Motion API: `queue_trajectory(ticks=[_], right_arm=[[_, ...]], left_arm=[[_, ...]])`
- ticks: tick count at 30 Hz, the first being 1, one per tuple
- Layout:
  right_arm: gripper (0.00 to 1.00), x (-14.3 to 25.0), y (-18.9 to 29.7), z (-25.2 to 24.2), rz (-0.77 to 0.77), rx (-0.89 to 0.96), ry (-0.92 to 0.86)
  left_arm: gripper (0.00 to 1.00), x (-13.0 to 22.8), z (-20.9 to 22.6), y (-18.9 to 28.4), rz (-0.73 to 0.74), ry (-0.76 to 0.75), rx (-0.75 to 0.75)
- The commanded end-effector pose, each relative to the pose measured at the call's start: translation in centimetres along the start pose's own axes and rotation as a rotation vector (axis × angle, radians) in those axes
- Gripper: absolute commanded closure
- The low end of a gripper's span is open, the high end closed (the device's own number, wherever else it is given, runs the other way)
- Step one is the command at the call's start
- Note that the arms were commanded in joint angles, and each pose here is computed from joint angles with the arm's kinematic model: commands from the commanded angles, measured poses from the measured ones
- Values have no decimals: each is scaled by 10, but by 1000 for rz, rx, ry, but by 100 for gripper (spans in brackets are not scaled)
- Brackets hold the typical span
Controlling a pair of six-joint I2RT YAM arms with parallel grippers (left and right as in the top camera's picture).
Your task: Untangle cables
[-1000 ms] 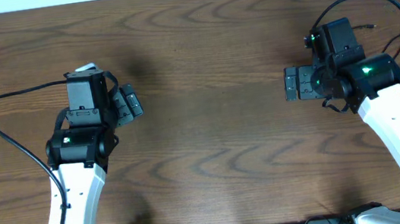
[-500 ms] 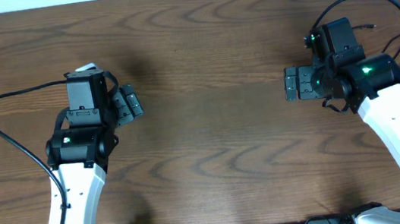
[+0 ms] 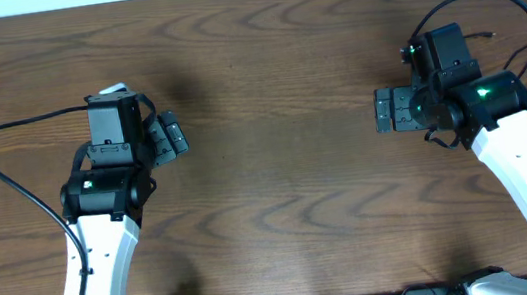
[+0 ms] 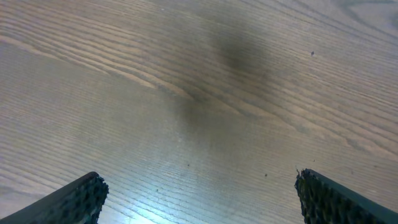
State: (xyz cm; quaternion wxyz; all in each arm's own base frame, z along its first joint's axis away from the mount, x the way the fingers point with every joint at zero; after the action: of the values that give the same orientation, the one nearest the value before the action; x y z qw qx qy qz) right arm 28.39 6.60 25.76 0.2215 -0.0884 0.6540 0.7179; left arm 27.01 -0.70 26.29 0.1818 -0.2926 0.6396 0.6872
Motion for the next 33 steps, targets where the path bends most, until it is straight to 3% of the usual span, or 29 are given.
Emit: queue_trajectory(ticks=[1, 22, 33], right_arm=[[1, 0, 3, -1, -14, 6, -15], [1, 0, 3, -1, -14, 6, -15], [1, 0, 3, -1, -14, 6, -16]], left_arm=[[2, 1, 0, -1, 2, -16, -12], [2, 20, 9, 30, -84, -1, 4], [2, 54, 11, 10, -343, 31, 56]])
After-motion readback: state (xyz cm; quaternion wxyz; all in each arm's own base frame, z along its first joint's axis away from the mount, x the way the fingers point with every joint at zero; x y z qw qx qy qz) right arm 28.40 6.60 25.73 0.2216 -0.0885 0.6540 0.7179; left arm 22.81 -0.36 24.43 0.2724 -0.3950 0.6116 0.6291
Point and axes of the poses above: each gripper's point midway between its finger pads, its own y axis back along the fingers, its own z axis along the line the jaws close on, x = y × z, the point moved 9 cm from there along y, back along the fingers, and after that the axes turned 8 degrees about -y, right-handed, at the moved point
